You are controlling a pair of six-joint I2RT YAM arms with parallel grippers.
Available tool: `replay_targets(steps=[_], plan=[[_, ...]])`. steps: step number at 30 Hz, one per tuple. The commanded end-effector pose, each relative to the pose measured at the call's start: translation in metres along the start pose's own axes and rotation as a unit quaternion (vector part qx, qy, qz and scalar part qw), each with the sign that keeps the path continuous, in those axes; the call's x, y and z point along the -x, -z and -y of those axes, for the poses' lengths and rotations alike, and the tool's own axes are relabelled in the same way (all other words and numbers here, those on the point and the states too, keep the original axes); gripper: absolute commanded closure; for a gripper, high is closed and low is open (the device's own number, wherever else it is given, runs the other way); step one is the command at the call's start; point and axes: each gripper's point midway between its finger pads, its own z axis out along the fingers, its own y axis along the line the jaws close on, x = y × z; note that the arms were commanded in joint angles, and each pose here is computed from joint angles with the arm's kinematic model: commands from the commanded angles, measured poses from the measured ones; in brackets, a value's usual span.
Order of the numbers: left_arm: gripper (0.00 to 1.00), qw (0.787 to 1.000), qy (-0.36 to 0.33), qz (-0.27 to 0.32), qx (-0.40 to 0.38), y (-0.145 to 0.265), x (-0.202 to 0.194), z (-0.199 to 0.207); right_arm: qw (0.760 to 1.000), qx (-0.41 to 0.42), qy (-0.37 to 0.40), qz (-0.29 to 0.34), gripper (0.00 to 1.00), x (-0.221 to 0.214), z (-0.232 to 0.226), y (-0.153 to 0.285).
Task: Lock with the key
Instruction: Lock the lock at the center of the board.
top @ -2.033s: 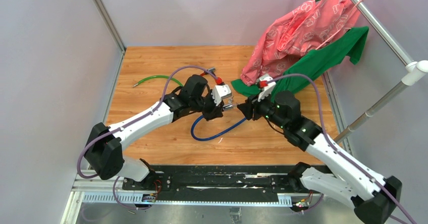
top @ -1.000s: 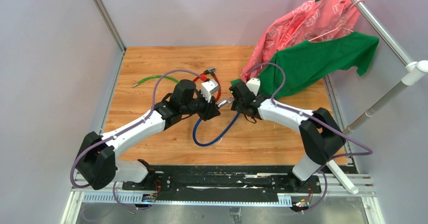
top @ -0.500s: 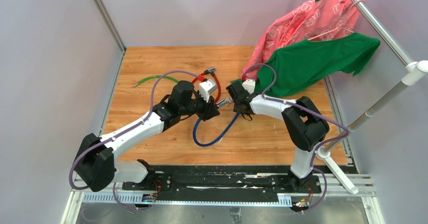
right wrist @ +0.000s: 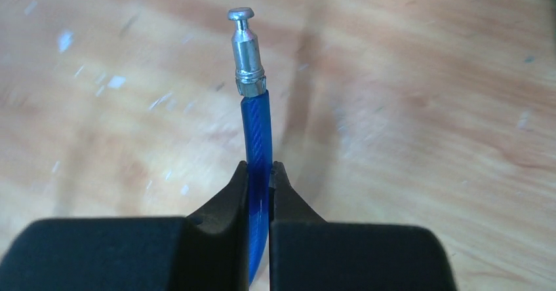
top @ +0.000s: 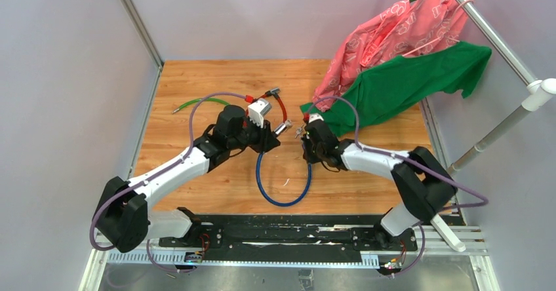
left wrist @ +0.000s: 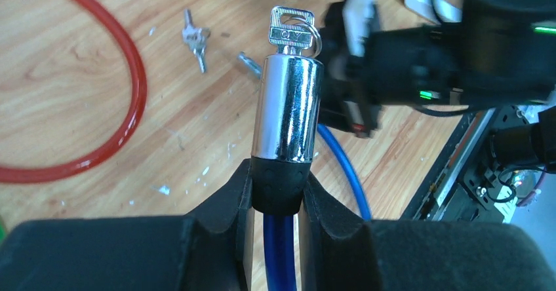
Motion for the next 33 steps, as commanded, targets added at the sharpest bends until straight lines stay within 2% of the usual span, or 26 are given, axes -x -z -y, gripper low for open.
replay_targets(steps=[1, 5, 11, 15, 26, 33], plan=[[1.0, 0.999, 0.033, 0.009, 0.001, 0.001, -0.011, -0.006, 0.985, 0.116, 0.124, 0.04, 1.0, -0.008, -0.041, 0.031], [1.0, 0.998, 0.055, -0.006, 0.009, -0.006, -0.04, -0.017, 0.978, 0.128, 0.156, 0.043, 1.0, -0.022, -0.039, 0.046], [1.0, 0.998, 0.057, 0.019, -0.024, -0.016, -0.034, -0.009, 0.97, 0.15, 0.178, 0.066, 1.0, -0.027, -0.049, 0.066], [1.0, 0.998, 0.06, 0.009, -0.023, -0.02, -0.045, -0.013, 0.961, 0.184, 0.188, 0.087, 1.0, -0.027, -0.065, 0.084], [1.0, 0.999, -0.018, 0.011, -0.038, -0.027, -0.044, -0.002, 0.955, 0.2, 0.193, 0.1, 1.0, -0.005, -0.088, 0.09], [1.0, 0.997, -0.028, 0.006, -0.067, -0.027, -0.045, 0.015, 0.955, 0.199, 0.193, 0.102, 1.0, 0.002, -0.093, 0.086]])
